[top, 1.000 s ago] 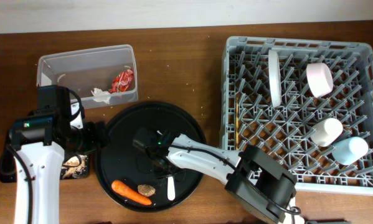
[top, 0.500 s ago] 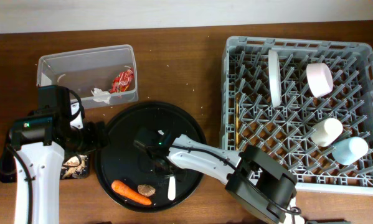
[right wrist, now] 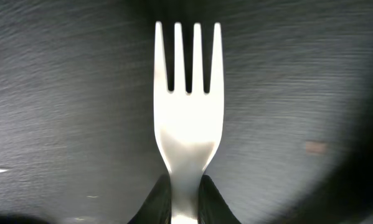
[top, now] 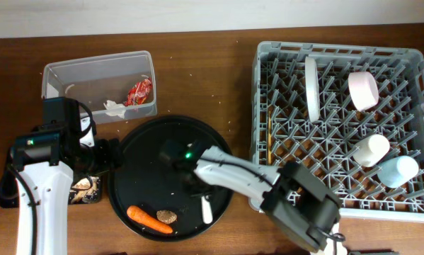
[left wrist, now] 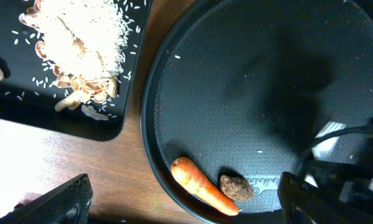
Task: Sort waste into correct bins and load items into the dishwasher rack
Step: 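Carry the white fork into the rack's left edge and release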
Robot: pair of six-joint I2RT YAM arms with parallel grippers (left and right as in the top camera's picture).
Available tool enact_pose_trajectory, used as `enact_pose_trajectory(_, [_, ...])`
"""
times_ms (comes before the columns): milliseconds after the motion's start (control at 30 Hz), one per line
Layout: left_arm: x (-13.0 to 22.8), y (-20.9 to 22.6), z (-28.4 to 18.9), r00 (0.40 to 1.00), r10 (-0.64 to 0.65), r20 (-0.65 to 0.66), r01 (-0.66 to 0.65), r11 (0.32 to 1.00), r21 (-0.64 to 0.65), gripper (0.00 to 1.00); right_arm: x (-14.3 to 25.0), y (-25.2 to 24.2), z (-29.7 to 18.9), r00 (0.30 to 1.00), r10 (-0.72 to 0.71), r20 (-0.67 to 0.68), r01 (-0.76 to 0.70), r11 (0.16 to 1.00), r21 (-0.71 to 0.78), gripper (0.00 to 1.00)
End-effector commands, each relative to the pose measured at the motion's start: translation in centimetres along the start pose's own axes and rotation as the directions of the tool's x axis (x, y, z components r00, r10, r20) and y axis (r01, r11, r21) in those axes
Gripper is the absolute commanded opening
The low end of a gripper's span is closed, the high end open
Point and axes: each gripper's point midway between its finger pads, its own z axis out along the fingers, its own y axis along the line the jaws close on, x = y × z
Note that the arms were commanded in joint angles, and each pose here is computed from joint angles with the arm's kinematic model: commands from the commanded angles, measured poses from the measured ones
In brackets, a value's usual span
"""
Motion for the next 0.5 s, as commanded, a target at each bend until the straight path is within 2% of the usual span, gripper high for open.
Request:
enact_pose_trajectory(0, [0.1,0.2,0.2,1.0,-0.006,-0.006,0.006,1.0,-0.006,0.95,-3.3,-1.5,-6.1,0.991,0.01,0.135,-0.002,0.999,-0.055,0.1])
enact_pose_trajectory(267, [0.1,0.2,0.2,1.0,-0.006,-0.006,0.006,1.0,-0.005,0.95,-5.9,-9.4,-15.6,0.943,0.117,0.313,-0.098,0.992,-0.076,0.1])
enact_pose_trajectory(467, [0.0,0.2,0.2,1.0,-0.005,-0.004,0.005,1.0,-0.005,0.95,-6.2,-17.4,-15.4,0.938,0.225,0.264,-0.237,0.971,0.015,0.11])
